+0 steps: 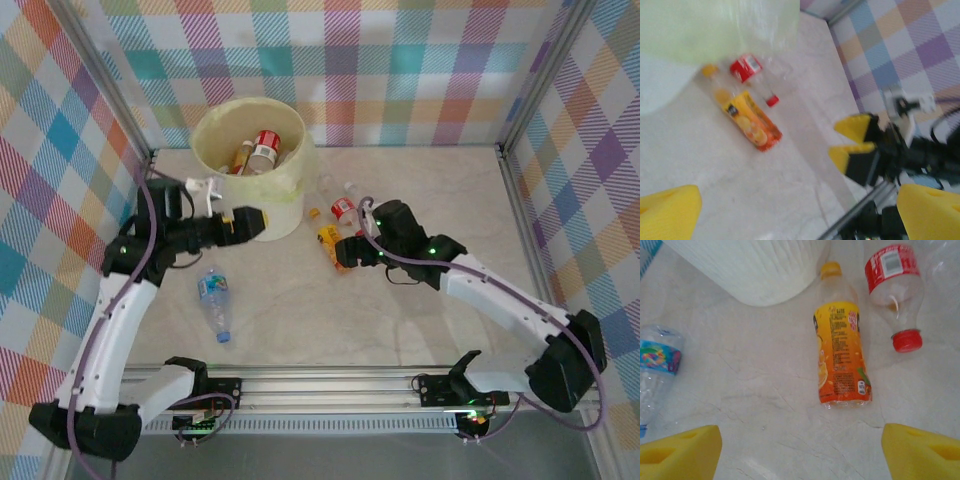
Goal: Put the plastic bottles in the bin
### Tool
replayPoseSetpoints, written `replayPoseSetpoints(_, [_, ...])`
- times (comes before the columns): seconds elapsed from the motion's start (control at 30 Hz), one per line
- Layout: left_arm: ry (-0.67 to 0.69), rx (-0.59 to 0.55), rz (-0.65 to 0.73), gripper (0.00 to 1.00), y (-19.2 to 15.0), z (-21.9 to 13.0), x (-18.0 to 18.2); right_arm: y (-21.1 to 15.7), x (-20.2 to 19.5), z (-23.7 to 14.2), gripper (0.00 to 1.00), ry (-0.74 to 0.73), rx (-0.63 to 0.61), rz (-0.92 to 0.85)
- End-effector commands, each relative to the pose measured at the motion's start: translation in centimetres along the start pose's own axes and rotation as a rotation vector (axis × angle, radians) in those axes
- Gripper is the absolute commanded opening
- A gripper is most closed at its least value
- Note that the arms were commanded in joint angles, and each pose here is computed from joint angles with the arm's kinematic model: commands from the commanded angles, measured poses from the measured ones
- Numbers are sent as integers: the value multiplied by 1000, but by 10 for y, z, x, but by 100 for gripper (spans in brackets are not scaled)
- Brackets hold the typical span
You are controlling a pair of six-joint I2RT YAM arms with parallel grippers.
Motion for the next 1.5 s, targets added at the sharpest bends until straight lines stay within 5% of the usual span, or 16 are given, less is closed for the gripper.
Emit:
replayPoseSetpoints(0.0, [-116,-14,-3,100,-20,-4,-12,-1,-1,19,81,33,46,-10])
replayPoseSetpoints(0.3, [-124,12,-102,100,-68,24,12,-2,-14,82,81,-37,180,-74])
replayPoseSetpoints(0.8, [-54,83,-51,100,-88,54,14,-6,-35,143,82,-177,321,-204])
replayPoseSetpoints(1.1, [-57,90,-44,100,-86,62,13,-19,-43,162,79,-202,387,-223])
replayPoseSetpoints(1.47, [-43,120,-54,100,-89,73,16,-17,-33,140,61,-135,343,-177])
Point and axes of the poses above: each hand's point on the last joint's axis, 136 mm out from that joint toward the fingers, its own z axis out along the fingers, its own x axis along the line the jaws close on, y = z × x, the point moved 6 cm from there along -z, back along the fingers, and after that the axes turned 2 degrees about z, right-handed, at the moved point
